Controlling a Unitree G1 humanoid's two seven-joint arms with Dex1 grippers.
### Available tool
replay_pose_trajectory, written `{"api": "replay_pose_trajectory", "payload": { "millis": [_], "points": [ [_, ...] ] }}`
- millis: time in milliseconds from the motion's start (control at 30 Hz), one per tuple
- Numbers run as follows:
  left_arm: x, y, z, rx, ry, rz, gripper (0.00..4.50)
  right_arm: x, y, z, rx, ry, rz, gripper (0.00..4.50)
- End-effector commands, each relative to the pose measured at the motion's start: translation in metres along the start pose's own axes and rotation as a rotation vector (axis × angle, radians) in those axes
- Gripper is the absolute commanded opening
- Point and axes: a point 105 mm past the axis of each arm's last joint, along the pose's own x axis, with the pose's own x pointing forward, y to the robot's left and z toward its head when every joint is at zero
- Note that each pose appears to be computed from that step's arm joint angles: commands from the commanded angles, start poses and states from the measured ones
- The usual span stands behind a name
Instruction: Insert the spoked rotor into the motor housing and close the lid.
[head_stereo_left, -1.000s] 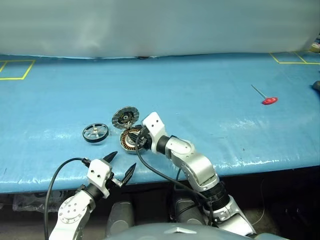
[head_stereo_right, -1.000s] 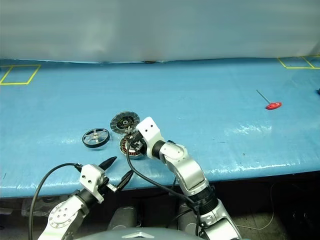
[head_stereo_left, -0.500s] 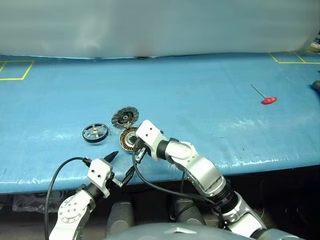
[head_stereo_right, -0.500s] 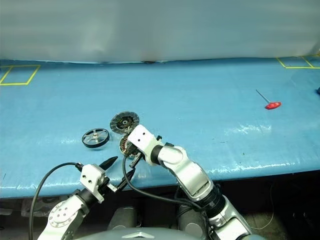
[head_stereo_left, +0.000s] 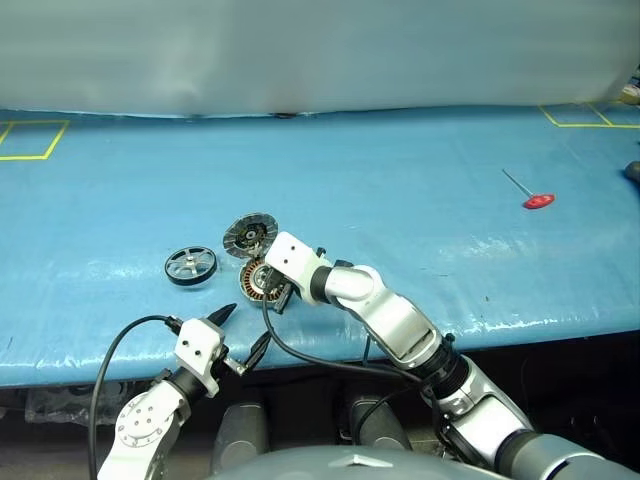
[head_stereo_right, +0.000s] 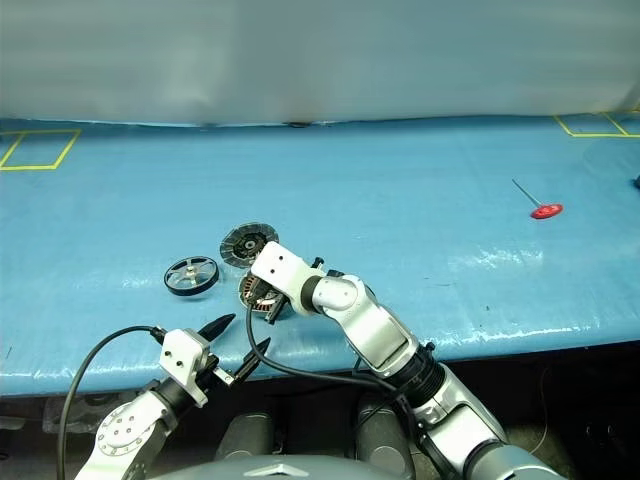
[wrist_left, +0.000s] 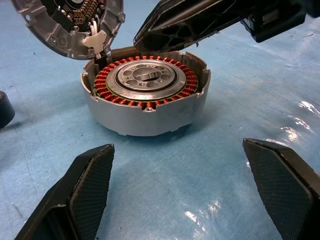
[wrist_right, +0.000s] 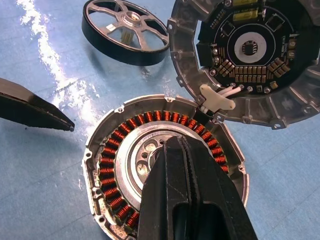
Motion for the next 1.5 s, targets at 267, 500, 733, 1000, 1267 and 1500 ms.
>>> {"api": "replay_pose_trajectory", "payload": {
  "millis": [267,500,733,1000,1267,1500],
  "points": [
    [-0.001,0.001,0.009,0.002,-0.032,0.008,4.50,0.007,0.000,0.003,-0.040,0.012,0.018,0.02],
    [-0.001,0.001,0.009,0.001,-0.030,0.006,4.50,0.008,0.001,-0.003,-0.036,0.028,0.032,0.02],
    [0.000,0.000,0.009,-0.002,-0.029,0.004,4.50,0.007,0.004,-0.003,-0.046,0.022,0.054,0.02],
    [-0.001,0.000,0.008,-0.007,-0.022,0.007,4.50,0.007,0.011,-0.003,-0.072,-0.002,0.099,0.02],
    [-0.001,0.000,0.006,-0.012,-0.016,0.004,4.50,0.007,0.017,-0.003,-0.097,-0.024,0.129,0.02],
    [-0.002,-0.001,0.005,-0.014,-0.013,0.001,4.50,0.005,0.016,0.000,-0.084,-0.046,0.124,0.02]
  ]
}}
